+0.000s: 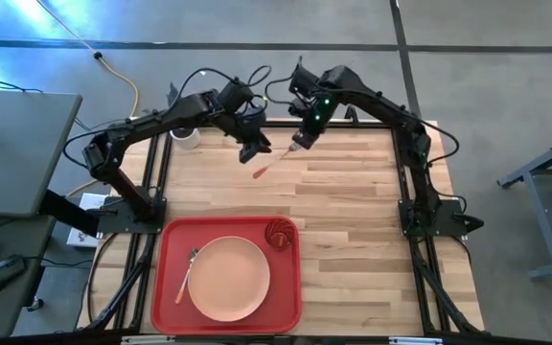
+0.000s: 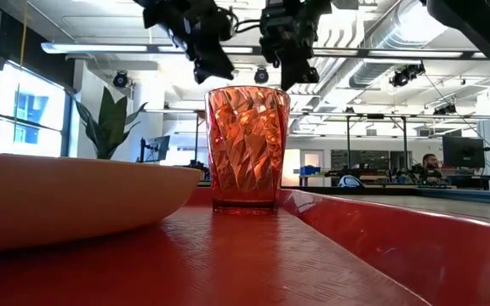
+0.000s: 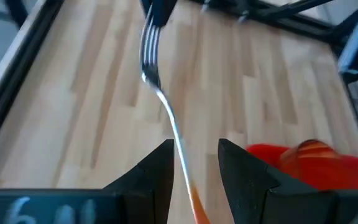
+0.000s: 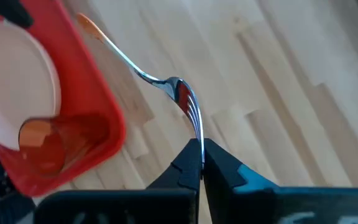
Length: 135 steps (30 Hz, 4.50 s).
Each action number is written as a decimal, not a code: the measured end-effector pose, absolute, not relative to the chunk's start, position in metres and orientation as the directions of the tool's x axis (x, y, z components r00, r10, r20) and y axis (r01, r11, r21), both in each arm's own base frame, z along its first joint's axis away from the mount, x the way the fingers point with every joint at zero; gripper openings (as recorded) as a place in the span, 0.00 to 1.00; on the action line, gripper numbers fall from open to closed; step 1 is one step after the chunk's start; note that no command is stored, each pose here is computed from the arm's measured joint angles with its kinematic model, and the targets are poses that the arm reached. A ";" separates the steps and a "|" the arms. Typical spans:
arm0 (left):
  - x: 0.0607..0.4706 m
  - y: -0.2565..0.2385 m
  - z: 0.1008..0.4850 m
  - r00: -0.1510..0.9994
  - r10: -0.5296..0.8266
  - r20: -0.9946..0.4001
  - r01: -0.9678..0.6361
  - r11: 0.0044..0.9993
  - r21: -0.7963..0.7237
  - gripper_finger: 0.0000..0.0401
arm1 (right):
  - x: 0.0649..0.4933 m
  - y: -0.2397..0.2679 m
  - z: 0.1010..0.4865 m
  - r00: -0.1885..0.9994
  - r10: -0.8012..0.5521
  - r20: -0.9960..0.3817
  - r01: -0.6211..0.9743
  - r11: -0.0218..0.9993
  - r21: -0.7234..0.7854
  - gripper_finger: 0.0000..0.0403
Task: Pick and place plate/cup/fork/spoon on tray
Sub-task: Put the orange fork on the red tray to the left of the orange spoon
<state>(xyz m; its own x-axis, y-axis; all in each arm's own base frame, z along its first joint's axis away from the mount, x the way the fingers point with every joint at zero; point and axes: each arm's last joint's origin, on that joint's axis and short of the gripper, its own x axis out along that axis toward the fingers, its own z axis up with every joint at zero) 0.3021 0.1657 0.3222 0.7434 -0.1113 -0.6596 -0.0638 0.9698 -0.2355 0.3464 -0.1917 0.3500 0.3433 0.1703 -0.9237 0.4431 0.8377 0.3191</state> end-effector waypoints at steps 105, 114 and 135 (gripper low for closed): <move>0.249 0.071 0.358 0.438 0.263 -0.860 -0.701 0.699 -0.143 0.00 | 0.382 -0.154 0.402 0.691 -0.129 -0.711 0.277 0.956 0.095 0.29; 0.203 0.024 0.312 0.390 0.218 -0.895 -0.804 0.554 -0.216 0.00 | 0.367 -0.176 0.421 0.753 -0.197 -0.628 0.331 0.938 0.102 0.29; 0.132 -0.036 0.246 0.386 0.117 -0.915 -0.896 0.284 -0.342 0.00 | 0.406 -0.124 0.416 0.847 -0.017 -0.531 0.149 0.967 0.206 0.29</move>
